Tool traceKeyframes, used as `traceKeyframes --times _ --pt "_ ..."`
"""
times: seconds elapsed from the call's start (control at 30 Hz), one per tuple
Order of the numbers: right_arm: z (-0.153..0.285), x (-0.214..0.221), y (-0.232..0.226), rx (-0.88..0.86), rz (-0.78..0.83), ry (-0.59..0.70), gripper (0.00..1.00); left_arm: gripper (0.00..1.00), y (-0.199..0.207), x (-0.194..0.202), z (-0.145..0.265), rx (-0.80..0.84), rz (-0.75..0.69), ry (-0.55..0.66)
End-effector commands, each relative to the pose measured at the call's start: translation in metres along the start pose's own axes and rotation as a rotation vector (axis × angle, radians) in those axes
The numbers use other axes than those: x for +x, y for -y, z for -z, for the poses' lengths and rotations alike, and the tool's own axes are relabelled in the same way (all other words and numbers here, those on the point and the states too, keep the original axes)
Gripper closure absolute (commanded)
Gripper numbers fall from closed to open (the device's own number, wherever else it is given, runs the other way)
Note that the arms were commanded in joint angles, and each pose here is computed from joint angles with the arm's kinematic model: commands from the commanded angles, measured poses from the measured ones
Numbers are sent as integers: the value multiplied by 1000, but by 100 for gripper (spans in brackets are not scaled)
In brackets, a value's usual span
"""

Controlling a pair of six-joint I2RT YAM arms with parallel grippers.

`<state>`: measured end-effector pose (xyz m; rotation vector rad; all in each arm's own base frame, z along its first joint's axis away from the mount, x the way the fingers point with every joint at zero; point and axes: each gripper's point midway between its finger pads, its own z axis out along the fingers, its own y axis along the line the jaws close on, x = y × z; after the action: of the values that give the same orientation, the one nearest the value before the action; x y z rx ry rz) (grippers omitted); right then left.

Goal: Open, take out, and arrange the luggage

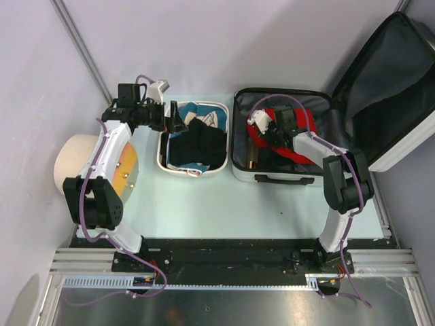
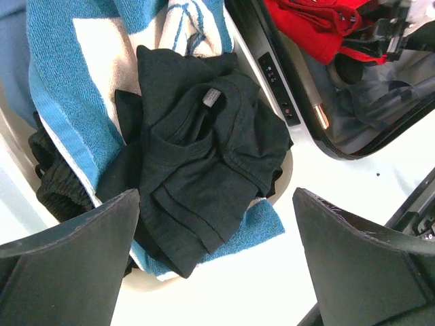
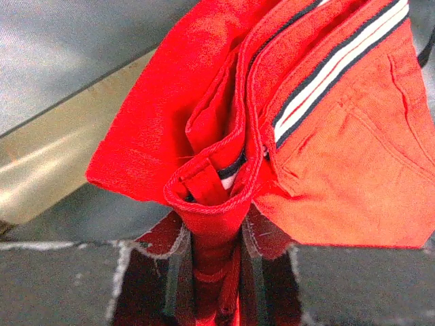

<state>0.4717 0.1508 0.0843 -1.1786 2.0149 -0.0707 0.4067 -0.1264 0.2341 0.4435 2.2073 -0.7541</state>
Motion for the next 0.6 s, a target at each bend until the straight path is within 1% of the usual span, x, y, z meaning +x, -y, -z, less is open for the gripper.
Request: traceKeyframes --times 0.0,0.03,0.1,0.13,0.23,0.3,0.33,0.4,0.5,0.53,0.57 --pt "46 -18 40 43 -74 115 100 1 10 -28 15 30 -104 71" --pt "55 -35 46 35 -74 173 100 0 12 -33 17 36 -121 81" --pt "74 -49 65 52 -104 235 100 0 16 -39 19 53 -142 94" --pt "86 -69 73 39 -98 304 100 0 18 -46 21 57 -166 109" --pt "106 -90 88 19 -95 375 100 0 26 -62 29 77 -234 148" --pt "125 -114 101 15 -89 437 100 0 30 -71 32 85 -271 168" --pt "131 -123 100 -23 -80 479 100 0 33 -78 36 88 -308 185" --pt "151 -146 106 -34 -29 542 100 0 41 -86 38 101 -358 203" --pt "177 -176 104 -85 26 637 100 0 59 -99 46 113 -498 242" --pt "184 -185 97 -122 48 671 100 0 62 -100 47 112 -576 249" --pt "187 -188 93 -151 51 676 100 0 79 -102 53 124 -645 267"
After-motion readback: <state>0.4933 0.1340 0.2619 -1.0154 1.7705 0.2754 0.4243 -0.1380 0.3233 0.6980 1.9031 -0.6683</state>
